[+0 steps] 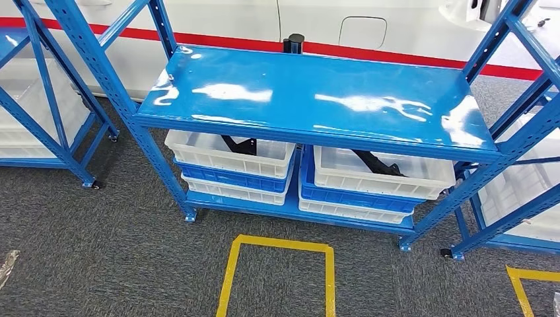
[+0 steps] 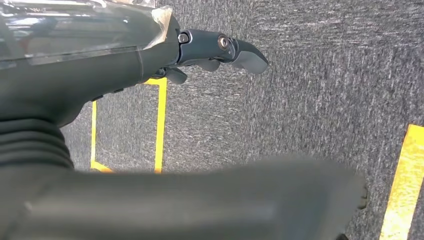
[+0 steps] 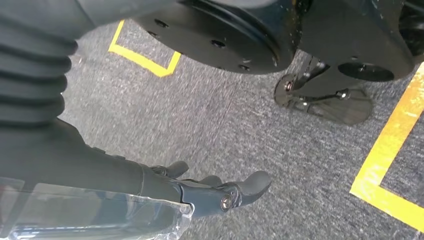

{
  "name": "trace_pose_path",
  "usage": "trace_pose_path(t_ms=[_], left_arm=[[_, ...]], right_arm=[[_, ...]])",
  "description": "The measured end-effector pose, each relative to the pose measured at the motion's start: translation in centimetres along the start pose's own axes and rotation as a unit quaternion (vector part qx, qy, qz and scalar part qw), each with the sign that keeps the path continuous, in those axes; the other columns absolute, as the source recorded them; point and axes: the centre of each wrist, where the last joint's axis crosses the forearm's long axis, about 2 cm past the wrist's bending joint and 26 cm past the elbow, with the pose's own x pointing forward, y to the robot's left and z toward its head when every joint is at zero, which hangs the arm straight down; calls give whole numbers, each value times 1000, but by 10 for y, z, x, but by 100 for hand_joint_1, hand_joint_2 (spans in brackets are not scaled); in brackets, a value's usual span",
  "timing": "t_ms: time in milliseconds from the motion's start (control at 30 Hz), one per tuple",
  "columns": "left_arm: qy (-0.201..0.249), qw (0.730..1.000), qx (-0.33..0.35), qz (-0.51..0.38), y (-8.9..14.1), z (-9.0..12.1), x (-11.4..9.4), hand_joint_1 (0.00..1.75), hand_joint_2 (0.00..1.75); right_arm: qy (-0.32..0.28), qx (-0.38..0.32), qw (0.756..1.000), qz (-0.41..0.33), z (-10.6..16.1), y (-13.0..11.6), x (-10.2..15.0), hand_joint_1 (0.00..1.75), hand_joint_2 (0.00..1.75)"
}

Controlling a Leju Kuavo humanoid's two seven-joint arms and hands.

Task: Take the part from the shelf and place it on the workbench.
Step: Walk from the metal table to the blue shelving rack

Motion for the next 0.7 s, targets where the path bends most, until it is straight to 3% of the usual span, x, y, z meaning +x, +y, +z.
trace_pose_path(t_ms=[700], left_arm=[[15, 997, -72, -1, 6, 4, -17, 0, 0]], right_arm=[[-27, 28, 991, -127, 3, -4, -34, 0, 0]])
